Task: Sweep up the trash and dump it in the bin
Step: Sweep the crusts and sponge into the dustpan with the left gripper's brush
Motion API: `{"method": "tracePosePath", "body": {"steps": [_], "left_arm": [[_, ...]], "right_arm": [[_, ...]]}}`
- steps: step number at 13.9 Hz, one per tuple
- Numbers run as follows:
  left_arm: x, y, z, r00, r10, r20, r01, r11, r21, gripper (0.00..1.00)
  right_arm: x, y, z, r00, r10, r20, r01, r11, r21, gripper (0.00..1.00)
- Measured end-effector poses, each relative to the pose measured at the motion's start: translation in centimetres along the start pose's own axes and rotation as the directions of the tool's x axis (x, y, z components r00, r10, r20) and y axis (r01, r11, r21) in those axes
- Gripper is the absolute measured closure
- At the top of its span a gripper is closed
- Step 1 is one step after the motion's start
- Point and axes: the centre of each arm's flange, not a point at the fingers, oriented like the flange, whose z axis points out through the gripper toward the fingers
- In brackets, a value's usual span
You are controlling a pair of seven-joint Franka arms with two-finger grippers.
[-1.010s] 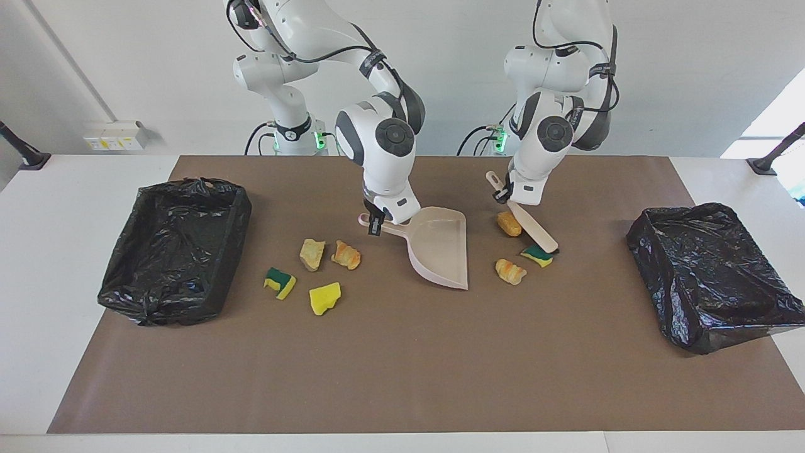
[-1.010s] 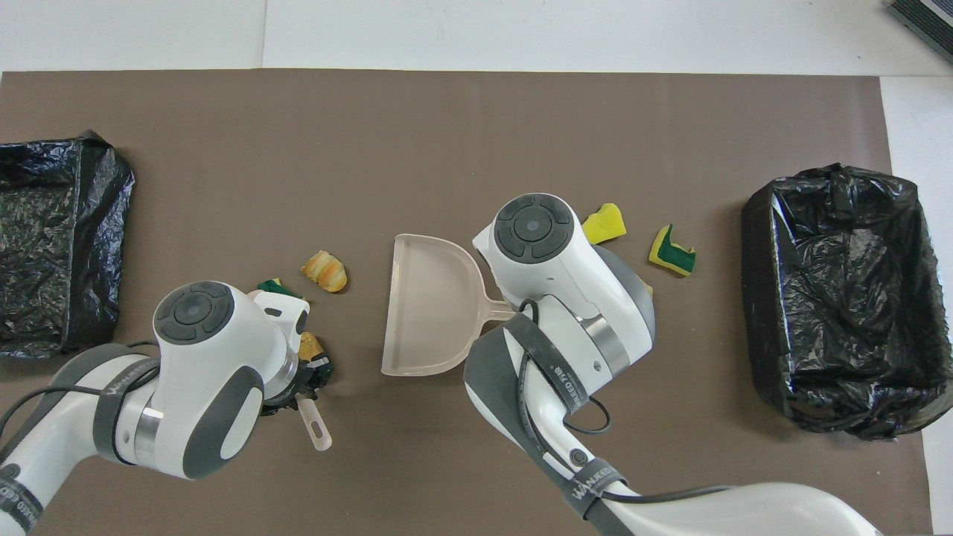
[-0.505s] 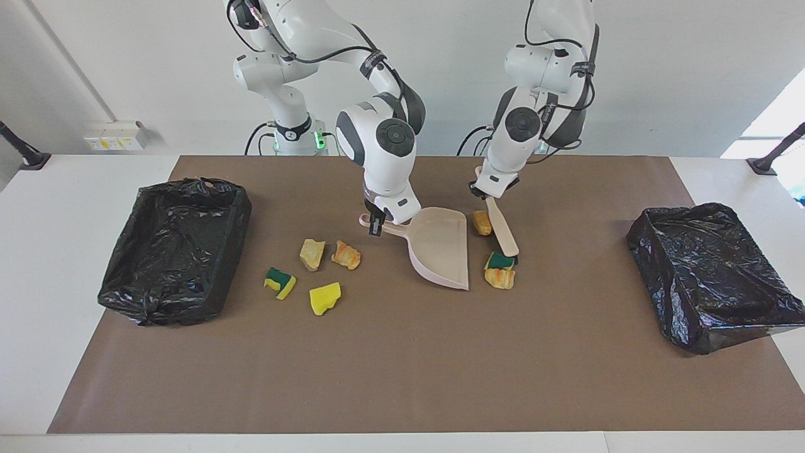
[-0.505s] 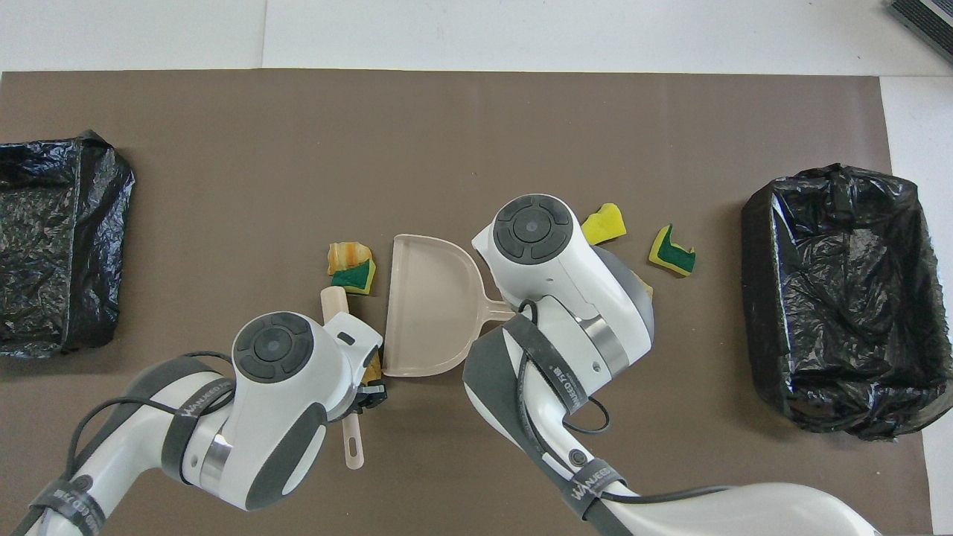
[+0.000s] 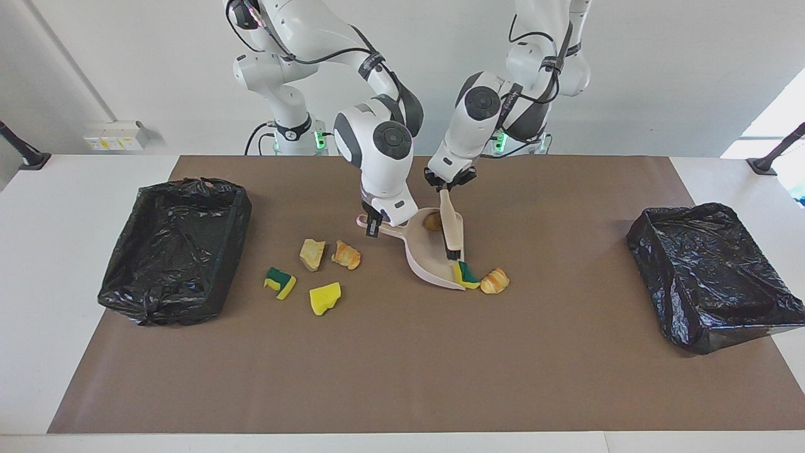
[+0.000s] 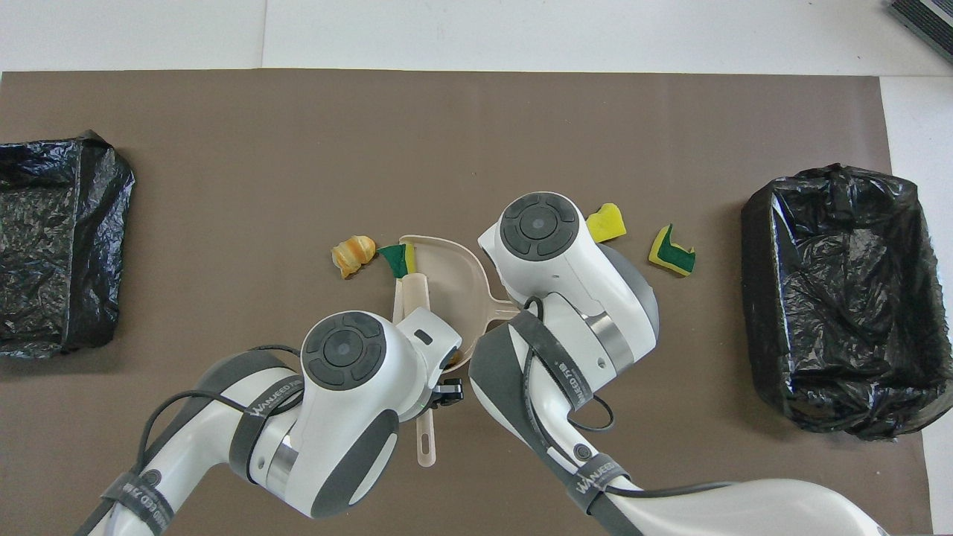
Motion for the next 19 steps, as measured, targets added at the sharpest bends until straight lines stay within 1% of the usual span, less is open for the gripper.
{"method": "tracePosePath", "body": {"steps": [2,3,6,8,10,12,14,15,17,19], "left_arm": [[0.7,-0.1,-0.1,0.997,0.083,-0.002,-0.083,0.997,-0.002,0.74],[1.4,-0.9,-0.4,0.991,0.134,0.000,-0.134,0.991,-0.004,0.74],[5.3,-5.9,-3.2,0.960,0.278,0.000,-0.278,0.960,0.020,0.74],[7.7,-9.0,-5.6,0.942,0.335,0.004,-0.335,0.942,0.028,0.74],[9.8,-11.1,-7.0,0.934,0.358,0.000,-0.358,0.933,0.029,0.74],[11.4,-12.8,-6.9,0.931,0.365,0.003,-0.364,0.928,0.080,0.74],[12.6,-14.7,-6.2,0.939,0.345,0.020,-0.345,0.933,0.107,0.74],[13.5,-16.4,-5.6,0.943,0.330,0.035,-0.331,0.937,0.109,0.74],[15.2,-19.6,-3.8,0.936,0.345,0.072,-0.351,0.932,0.096,0.74],[15.7,-19.8,-2.4,0.927,0.363,0.090,-0.370,0.924,0.092,0.74]], "right_arm": [[-0.2,0.2,0.0,1.000,0.005,-0.002,-0.005,1.000,0.000,0.67],[-0.2,0.2,0.1,1.000,0.005,-0.002,-0.005,1.000,0.000,0.67],[-1.3,1.1,0.4,1.000,0.027,-0.005,-0.027,1.000,0.006,0.67],[-2.6,2.3,0.9,0.999,0.044,-0.014,-0.044,0.999,0.008,0.67],[-3.3,3.1,1.8,0.998,0.054,-0.028,-0.054,0.999,0.003,0.67],[-3.1,3.3,2.7,0.998,0.053,-0.035,-0.053,0.999,-0.003,0.67],[-2.9,3.2,2.8,0.998,0.050,-0.037,-0.050,0.999,-0.006,0.67],[-2.9,3.1,2.8,0.998,0.048,-0.038,-0.049,0.999,-0.007,0.67],[-2.7,3.0,2.7,0.998,0.045,-0.039,-0.046,0.999,-0.008,0.67],[-2.6,3.0,2.7,0.998,0.044,-0.039,-0.044,0.999,-0.009,0.67]]}}
